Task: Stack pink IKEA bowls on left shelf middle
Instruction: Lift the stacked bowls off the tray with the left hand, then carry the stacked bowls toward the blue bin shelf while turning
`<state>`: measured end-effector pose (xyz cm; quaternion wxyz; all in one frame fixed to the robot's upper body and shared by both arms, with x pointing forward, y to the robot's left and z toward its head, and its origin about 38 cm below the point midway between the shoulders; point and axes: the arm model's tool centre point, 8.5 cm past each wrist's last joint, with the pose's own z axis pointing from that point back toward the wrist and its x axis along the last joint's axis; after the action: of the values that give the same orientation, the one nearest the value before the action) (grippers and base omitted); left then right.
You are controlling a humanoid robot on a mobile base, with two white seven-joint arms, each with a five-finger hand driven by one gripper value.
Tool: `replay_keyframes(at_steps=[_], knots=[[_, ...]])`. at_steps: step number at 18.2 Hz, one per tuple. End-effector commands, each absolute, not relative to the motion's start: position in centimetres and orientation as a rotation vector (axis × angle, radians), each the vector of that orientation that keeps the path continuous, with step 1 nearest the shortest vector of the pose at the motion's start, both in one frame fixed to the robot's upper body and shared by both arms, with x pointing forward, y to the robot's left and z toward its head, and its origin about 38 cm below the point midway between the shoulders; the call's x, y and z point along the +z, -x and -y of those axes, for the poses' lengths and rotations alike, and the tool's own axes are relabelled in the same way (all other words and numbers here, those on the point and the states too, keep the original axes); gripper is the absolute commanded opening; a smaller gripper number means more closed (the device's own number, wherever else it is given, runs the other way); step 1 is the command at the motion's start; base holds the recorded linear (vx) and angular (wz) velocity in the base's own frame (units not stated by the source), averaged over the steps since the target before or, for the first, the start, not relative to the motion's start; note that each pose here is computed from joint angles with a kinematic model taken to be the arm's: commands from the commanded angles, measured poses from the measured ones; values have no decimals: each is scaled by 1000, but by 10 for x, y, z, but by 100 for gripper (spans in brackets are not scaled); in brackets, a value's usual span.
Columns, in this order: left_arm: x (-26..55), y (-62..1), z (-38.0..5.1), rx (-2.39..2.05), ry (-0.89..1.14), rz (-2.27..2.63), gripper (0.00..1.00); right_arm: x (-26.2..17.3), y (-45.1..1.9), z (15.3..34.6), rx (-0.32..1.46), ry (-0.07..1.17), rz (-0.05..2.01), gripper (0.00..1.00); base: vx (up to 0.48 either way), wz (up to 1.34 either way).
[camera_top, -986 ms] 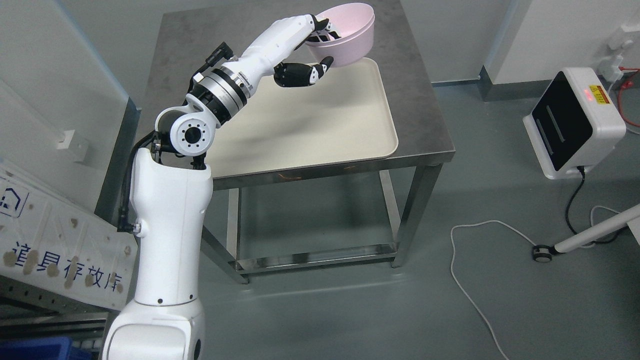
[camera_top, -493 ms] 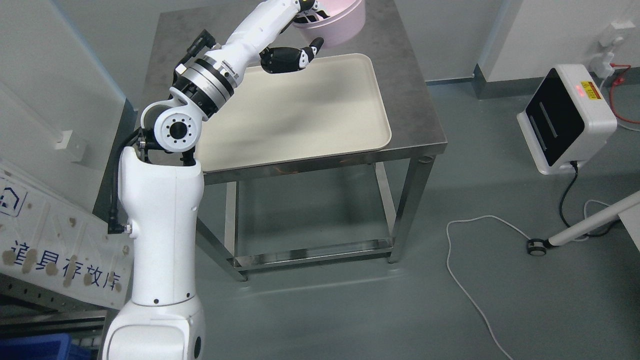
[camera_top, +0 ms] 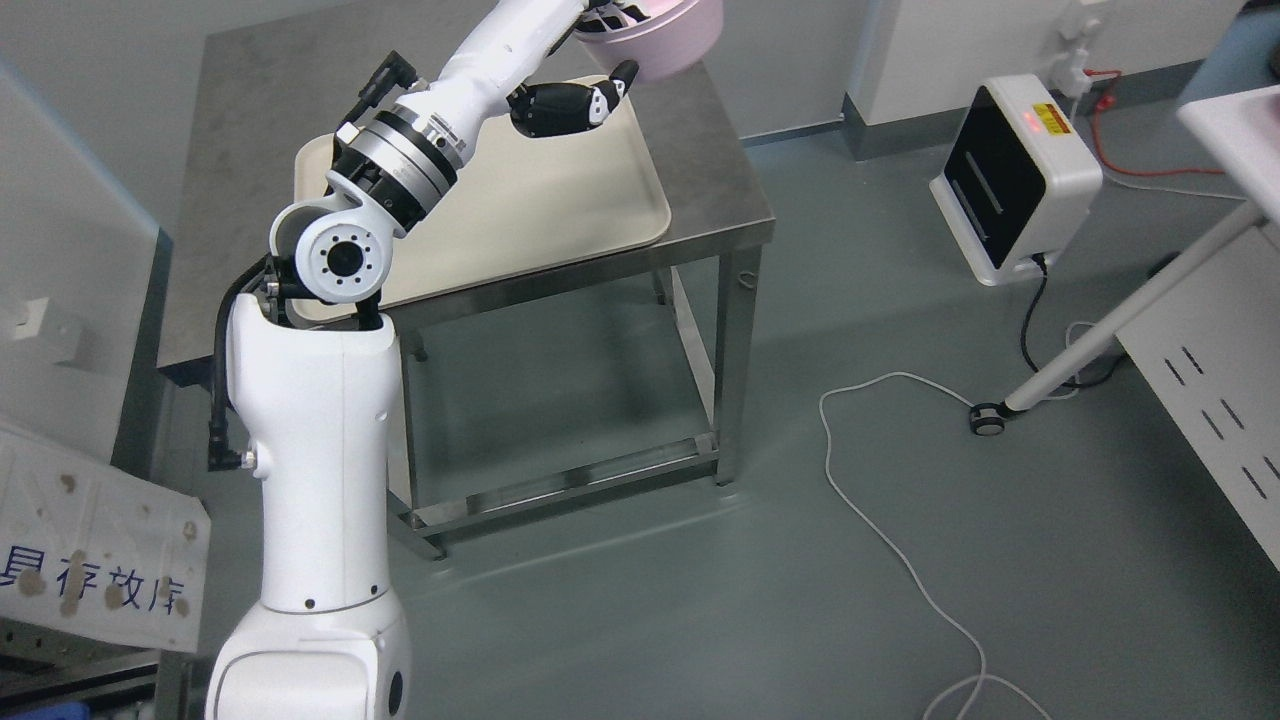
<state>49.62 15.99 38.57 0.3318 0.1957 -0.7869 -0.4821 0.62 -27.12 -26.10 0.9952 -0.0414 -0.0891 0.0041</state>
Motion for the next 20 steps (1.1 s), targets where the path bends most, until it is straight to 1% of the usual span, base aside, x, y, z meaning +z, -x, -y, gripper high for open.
replay_keyframes(at_steps=[1, 6, 9, 12, 16, 20], knots=[[393, -496, -188, -1187, -562, 2063, 1, -260, -6, 283, 7, 101, 178, 100, -118, -387], [396, -494, -215, -1128, -599, 2090, 2, -260, -6, 283, 7, 101, 178, 100, -136, -281], [387, -489, -230, -1175, -614, 2082, 2, -260, -6, 283, 7, 101, 178, 100, -127, 137], [361, -481, -240, -1227, -602, 2094, 2, -260, -6, 283, 7, 101, 178, 100, -143, 224], [322, -464, -240, -1290, -556, 2099, 2, -260, -6, 283, 7, 101, 178, 100, -246, 174], [317, -462, -237, -1283, -519, 2118, 2, -260, -6, 283, 7, 102, 178, 100, -240, 166]])
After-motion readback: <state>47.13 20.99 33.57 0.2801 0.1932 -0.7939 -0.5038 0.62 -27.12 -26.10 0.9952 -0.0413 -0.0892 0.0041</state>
